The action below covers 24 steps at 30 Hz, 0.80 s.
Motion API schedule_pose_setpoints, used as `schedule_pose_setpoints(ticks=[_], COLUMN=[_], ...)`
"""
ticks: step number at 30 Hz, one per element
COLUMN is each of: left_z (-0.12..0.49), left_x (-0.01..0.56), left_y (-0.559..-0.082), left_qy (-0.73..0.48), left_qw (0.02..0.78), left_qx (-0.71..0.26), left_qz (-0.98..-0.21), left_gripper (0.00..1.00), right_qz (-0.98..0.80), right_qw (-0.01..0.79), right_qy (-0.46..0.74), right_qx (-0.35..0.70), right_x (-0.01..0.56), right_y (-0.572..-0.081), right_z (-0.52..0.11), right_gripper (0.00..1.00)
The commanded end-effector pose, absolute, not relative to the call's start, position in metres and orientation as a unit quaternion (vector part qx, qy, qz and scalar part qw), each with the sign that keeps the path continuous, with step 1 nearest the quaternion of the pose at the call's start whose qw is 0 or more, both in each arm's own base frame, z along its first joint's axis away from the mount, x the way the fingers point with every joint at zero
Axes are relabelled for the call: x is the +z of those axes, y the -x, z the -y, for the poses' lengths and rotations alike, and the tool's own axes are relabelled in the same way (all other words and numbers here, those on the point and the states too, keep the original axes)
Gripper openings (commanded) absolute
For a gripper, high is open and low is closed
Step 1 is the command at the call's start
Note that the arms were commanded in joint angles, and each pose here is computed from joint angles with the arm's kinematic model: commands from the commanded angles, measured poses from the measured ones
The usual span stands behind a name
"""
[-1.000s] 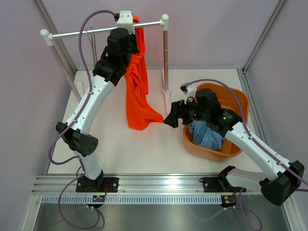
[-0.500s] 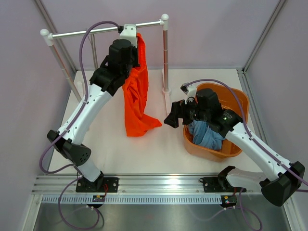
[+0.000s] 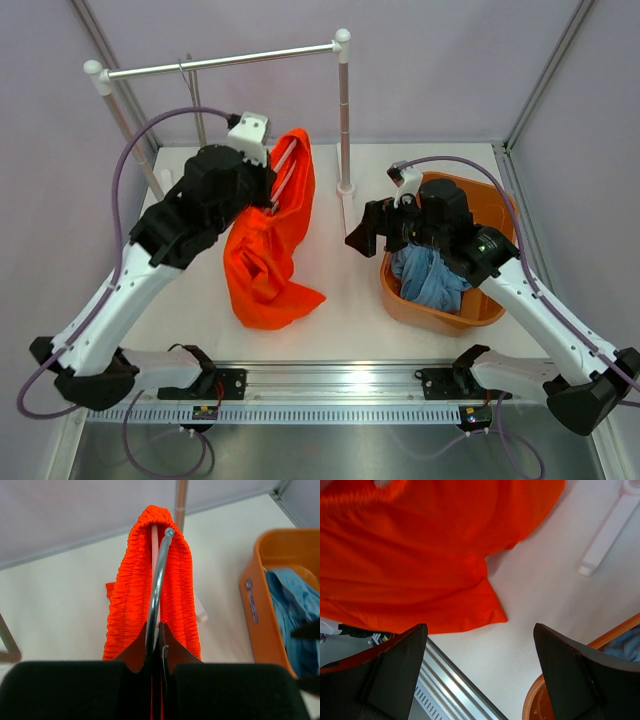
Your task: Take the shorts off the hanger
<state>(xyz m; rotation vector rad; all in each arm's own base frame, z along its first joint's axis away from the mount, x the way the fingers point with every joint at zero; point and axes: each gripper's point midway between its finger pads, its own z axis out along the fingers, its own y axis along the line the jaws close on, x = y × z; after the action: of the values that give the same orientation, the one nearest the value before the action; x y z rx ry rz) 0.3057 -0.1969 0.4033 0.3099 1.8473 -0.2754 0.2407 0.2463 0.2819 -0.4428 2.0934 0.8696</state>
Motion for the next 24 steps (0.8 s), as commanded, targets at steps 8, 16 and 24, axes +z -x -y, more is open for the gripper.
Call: schedule_pose_setpoints(ticks=[8,16,24], left_z=[0.203,0.206,0.206], left_x=[0.385,0.366,0.363], left_y=[-0.210,-0.193,-0.182], left_qy=[-0.189,-0.214,-0.223], left_qw=[0.562,0.546,0.538], left_qx=[-0.243,-0.271,-0.290], left_qz=[-0.768,-0.763,-0.759], left_gripper=[0.00,0.00,0.00], right_qz=[-0.801,-0.819,-0.828], right_qw=[0.433,0.416,0.407], right_qy=[0.123,0.143,0.132], right_qx=[0.395,0.369,0.362], right_x=[0.330,0.319,0.318], right_y=[-0.252,-0.244,-0.246], right_z=[-0.264,-0.320,-0.334], right_gripper=[0.90,0.89,0.86])
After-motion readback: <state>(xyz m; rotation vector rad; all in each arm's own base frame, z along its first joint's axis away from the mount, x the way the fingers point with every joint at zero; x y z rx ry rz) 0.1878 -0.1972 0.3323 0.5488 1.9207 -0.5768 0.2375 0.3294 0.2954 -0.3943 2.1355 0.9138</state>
